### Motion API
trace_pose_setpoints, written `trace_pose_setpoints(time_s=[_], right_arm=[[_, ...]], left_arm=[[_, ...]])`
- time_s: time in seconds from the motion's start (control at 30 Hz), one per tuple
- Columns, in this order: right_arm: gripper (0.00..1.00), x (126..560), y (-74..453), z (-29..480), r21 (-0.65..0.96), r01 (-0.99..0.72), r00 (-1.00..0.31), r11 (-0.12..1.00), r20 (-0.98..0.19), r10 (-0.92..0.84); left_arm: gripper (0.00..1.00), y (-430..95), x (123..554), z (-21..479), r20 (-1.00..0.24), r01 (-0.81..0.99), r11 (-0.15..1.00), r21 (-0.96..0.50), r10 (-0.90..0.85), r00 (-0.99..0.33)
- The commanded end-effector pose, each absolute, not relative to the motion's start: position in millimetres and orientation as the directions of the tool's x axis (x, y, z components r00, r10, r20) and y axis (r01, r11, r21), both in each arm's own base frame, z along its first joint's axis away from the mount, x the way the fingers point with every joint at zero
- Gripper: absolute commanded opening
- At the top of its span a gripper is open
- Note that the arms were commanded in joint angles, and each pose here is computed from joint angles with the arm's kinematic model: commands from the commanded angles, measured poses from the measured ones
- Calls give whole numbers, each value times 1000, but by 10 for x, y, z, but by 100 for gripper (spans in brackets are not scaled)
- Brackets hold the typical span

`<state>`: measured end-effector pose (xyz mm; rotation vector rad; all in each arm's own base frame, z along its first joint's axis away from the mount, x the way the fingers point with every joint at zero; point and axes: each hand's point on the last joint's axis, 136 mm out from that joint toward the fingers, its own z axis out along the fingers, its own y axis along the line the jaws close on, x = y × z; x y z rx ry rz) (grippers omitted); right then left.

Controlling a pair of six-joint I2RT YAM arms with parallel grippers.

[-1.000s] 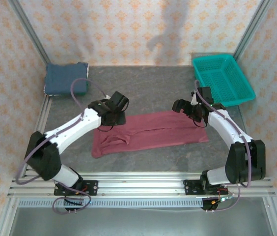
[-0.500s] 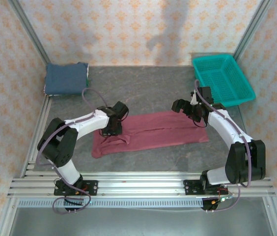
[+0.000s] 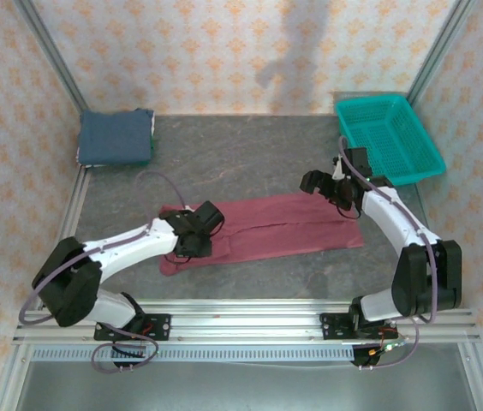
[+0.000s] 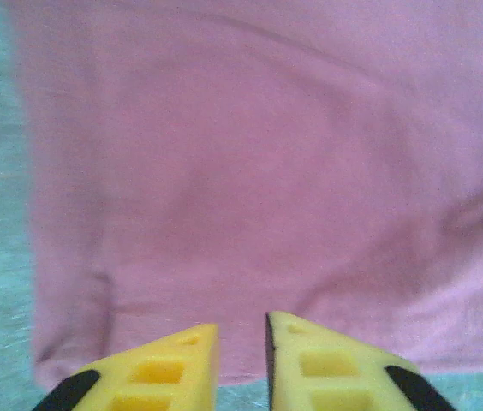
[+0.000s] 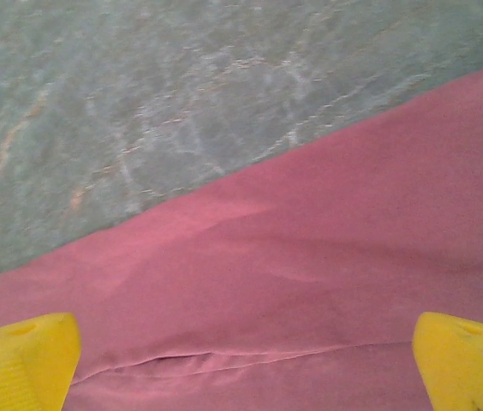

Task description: Fold and stack the t-shirts

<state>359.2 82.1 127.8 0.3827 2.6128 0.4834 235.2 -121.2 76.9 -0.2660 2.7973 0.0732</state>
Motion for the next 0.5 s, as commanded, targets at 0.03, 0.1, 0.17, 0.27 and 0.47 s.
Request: trace_pose_setpoints(time_s=[0.03,0.1,0.17,0.27,0.47], right_arm=[[96,3416,586,986,225,296,-896,928,-271,351],[87,3345,534,827,188,337,-897,923,-232,375],[67,3284,470,678,144,370,-896,918,-205,393],[36,3217,351,464,62,401,-896,914,-181,406],[27,3075,260,239,-9,401,-906,916,-149,396]], left_arm=[[28,-786,2633,1137,-440,-404,914,29,-351,-826],[24,-803,2746,1074,-414,-422,906,28,-374,-830],[17,-823,2829,920,-368,-429,900,76,-375,-851],[10,-765,2883,576,-303,-469,873,131,-415,-858],[7,-638,3105,264,-253,-473,849,235,-417,-873]])
